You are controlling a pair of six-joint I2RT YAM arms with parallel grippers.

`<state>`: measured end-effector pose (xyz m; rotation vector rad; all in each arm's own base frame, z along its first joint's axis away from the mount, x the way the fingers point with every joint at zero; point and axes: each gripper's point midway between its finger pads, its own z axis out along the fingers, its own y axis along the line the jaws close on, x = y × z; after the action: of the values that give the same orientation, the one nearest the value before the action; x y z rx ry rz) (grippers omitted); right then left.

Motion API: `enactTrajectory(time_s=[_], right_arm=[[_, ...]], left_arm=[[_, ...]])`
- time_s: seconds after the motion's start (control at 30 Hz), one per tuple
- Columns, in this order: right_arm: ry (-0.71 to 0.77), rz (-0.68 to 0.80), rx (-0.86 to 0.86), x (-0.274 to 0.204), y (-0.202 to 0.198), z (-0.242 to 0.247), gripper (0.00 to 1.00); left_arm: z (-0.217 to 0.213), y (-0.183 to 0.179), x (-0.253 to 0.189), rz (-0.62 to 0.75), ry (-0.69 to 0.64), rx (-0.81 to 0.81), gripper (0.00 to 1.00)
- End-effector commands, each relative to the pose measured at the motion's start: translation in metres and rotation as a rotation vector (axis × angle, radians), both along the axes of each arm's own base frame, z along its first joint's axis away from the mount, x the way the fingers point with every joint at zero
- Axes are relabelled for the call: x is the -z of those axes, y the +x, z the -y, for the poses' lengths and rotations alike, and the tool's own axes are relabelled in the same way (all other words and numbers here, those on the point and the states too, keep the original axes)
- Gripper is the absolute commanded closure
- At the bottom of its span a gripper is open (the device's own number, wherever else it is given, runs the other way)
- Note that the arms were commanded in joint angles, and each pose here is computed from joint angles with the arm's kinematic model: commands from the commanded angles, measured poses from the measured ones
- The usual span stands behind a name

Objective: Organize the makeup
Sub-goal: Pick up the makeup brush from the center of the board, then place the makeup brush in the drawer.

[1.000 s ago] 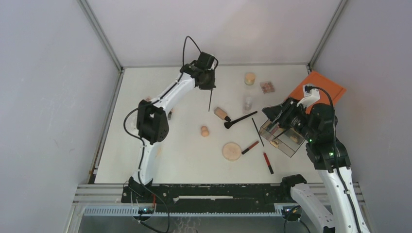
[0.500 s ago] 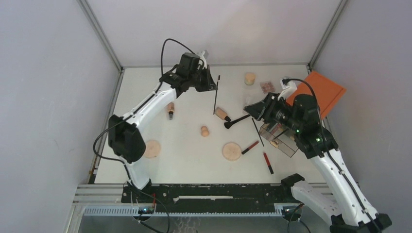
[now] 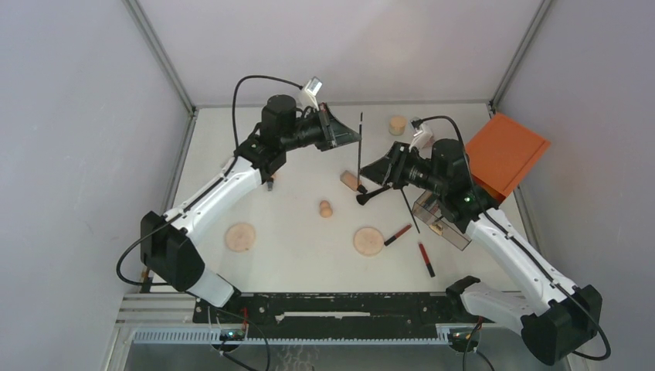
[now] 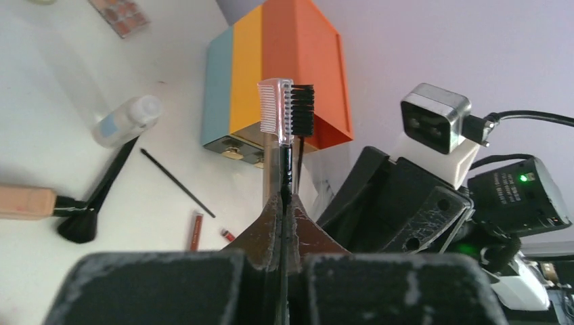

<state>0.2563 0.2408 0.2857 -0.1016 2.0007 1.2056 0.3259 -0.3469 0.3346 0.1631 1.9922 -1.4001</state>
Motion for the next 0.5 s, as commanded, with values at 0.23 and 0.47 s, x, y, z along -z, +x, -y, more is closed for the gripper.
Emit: enactTrajectory(time_s=[0.23,0.47], right_arm=[[0.122,0.092,-0.018,-0.030,0.016,-0.022,0.53],[0.142,0.082,0.008,-0.031,0.023,-0.023,1.00]], left_arm=[[0.012,-0.024,-0.029,0.022,-0.127,0.095,1.00],[0.013,-0.024,-0.022,0.010,-0.125,0.096,1.00]])
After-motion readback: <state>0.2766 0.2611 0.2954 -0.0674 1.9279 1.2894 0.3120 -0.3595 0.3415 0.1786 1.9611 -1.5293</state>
